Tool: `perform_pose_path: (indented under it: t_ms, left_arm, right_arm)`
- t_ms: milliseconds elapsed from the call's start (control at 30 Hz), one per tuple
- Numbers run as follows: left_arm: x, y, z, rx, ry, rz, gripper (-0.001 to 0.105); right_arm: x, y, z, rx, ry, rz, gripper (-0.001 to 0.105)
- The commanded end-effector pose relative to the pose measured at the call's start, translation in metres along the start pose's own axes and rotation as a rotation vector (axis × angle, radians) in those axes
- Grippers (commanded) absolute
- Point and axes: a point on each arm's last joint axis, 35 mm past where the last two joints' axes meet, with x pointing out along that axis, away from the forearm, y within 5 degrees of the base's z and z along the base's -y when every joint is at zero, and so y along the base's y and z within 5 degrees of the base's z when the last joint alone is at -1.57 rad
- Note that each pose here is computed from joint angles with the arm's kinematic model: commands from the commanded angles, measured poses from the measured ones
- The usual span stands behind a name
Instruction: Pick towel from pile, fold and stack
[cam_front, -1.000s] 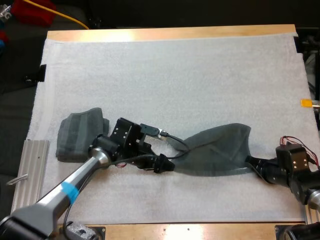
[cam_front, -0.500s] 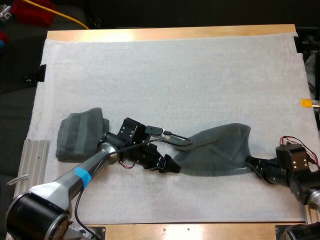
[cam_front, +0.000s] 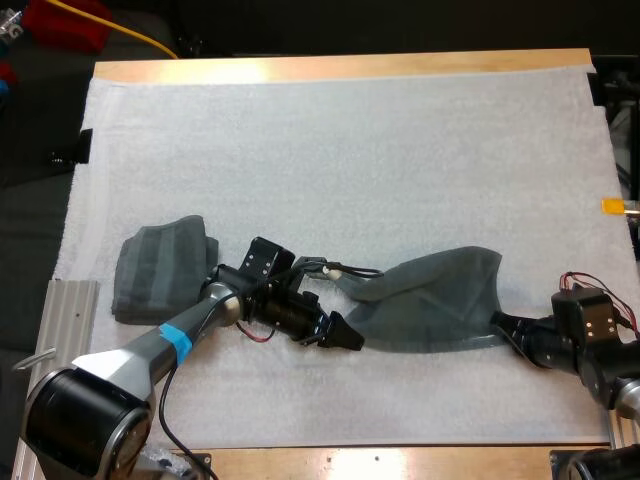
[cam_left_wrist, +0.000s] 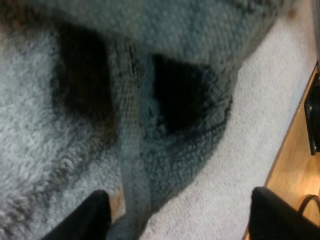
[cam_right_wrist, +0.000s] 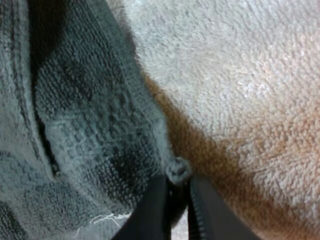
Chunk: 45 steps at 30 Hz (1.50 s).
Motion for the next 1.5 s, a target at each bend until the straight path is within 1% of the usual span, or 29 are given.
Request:
perform_pose_path:
  t_ms: [0, 133, 167, 200, 233, 333, 367, 467, 500, 533, 567, 733, 933, 1067, 1167, 1233, 1400, 1467]
  left_arm:
    - [0.001, -0.001, 0.0, 0.007, 0.006, -0.023, 0.055]
    - [0.001, -0.001, -0.001, -0.002, 0.013, -0.028, 0.054]
    - [0.001, -0.002, -0.001, -0.002, 0.018, -0.041, 0.054]
    - [0.001, -0.002, -0.001, -0.006, 0.023, -0.049, 0.051]
    - [0.001, -0.002, -0.002, -0.007, 0.025, -0.052, 0.047]
    - [0.001, -0.001, -0.001, -0.007, 0.02, -0.037, 0.028]
    - [0.001, 0.0, -0.002, -0.011, 0.015, -0.012, 0.023]
    - [0.0, 0.001, -0.003, -0.019, 0.003, 0.044, 0.012]
    - [-0.001, 0.001, -0.003, -0.018, -0.01, 0.08, 0.007]
    - [-0.002, 0.0, -0.003, -0.016, -0.017, 0.095, 0.005]
    - [-0.005, -0.002, -0.002, -0.001, -0.038, 0.129, 0.0]
    - [-0.012, -0.012, -0.003, 0.061, -0.069, 0.128, 0.0]
    - [-0.017, -0.019, -0.004, 0.085, -0.091, 0.13, 0.0]
    - [-0.018, -0.019, -0.006, 0.082, -0.081, 0.133, 0.0]
    - [-0.021, -0.023, -0.008, 0.097, -0.081, 0.135, 0.0]
    - [-0.027, -0.03, -0.01, 0.133, -0.104, 0.137, 0.0]
    - [-0.04, -0.047, -0.014, 0.191, -0.154, 0.125, 0.0]
    - [-0.045, -0.053, -0.017, 0.208, -0.172, 0.129, 0.0]
  right_arm:
    - [0.0, 0.0, -0.002, -0.01, 0.009, -0.009, 0.002]
    - [0.0, 0.0, -0.002, -0.01, 0.009, -0.009, 0.002]
    - [0.0, 0.0, -0.002, -0.01, 0.009, -0.009, 0.002]
    - [0.0, 0.0, -0.002, -0.01, 0.009, -0.009, 0.002]
    - [0.0, 0.0, -0.002, -0.01, 0.009, -0.009, 0.002]
    - [0.0, 0.0, -0.002, -0.01, 0.009, -0.009, 0.002]
    - [0.0, 0.0, -0.002, -0.01, 0.009, -0.009, 0.002]
    - [0.0, 0.0, -0.002, -0.01, 0.009, -0.009, 0.002]
    - [0.0, 0.0, -0.002, -0.01, 0.009, -0.009, 0.002]
    - [0.0, 0.0, -0.002, -0.01, 0.009, -0.009, 0.002]
    - [0.0, 0.0, -0.002, -0.01, 0.009, -0.009, 0.002]
    - [0.0, 0.0, -0.002, -0.01, 0.009, -0.009, 0.002]
    - [0.0, 0.0, -0.002, -0.022, 0.01, -0.008, 0.002]
    - [-0.002, 0.002, 0.0, -0.063, 0.016, 0.033, 0.002]
    - [-0.007, 0.005, 0.005, -0.08, 0.02, 0.035, 0.002]
    - [-0.013, 0.009, 0.011, -0.124, 0.028, 0.032, 0.002]
    - [-0.028, 0.017, 0.022, -0.197, 0.048, 0.033, 0.002]
    - [-0.036, 0.022, 0.028, -0.221, 0.055, 0.067, 0.002]
